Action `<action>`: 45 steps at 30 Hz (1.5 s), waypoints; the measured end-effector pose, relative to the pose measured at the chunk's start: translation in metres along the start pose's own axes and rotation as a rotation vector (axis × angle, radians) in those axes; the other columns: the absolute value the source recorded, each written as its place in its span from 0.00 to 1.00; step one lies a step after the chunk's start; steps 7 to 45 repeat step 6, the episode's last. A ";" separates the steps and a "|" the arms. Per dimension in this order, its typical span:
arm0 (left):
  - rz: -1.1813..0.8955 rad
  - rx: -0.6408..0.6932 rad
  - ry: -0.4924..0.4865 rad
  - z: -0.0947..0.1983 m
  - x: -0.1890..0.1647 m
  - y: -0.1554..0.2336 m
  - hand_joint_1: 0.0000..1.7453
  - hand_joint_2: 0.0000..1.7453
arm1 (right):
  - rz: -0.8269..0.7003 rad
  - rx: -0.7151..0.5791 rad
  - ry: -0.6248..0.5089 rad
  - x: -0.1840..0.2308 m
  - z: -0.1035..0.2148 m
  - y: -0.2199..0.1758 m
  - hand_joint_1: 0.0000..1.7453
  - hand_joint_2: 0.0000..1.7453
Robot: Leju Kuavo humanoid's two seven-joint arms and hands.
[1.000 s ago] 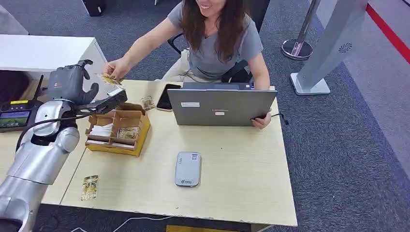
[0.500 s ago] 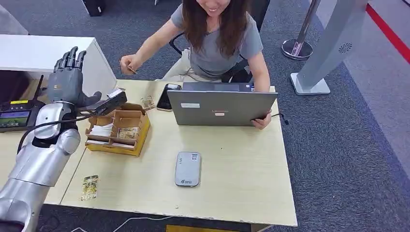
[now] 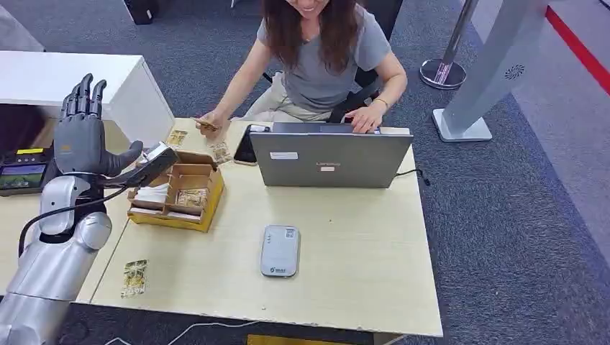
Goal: Pass the card to the sensor for recognition and then transmit it.
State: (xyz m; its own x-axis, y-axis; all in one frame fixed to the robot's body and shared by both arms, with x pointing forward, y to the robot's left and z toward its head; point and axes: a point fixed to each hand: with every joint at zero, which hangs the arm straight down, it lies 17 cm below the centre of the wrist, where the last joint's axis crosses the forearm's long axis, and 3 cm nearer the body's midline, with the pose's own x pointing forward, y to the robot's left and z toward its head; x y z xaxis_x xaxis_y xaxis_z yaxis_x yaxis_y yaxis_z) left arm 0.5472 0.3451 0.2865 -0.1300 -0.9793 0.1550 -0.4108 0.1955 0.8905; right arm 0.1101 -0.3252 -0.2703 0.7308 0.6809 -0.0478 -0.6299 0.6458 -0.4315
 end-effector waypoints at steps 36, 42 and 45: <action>0.003 0.008 -0.001 -0.002 0.003 0.002 0.00 1.00 | 0.007 -0.006 0.003 -0.006 -0.002 -0.004 0.00 0.00; 0.003 0.008 -0.001 -0.002 0.003 0.002 0.00 1.00 | 0.007 -0.006 0.003 -0.006 -0.002 -0.004 0.00 0.00; 0.003 0.008 -0.001 -0.002 0.003 0.002 0.00 1.00 | 0.007 -0.006 0.003 -0.006 -0.002 -0.004 0.00 0.00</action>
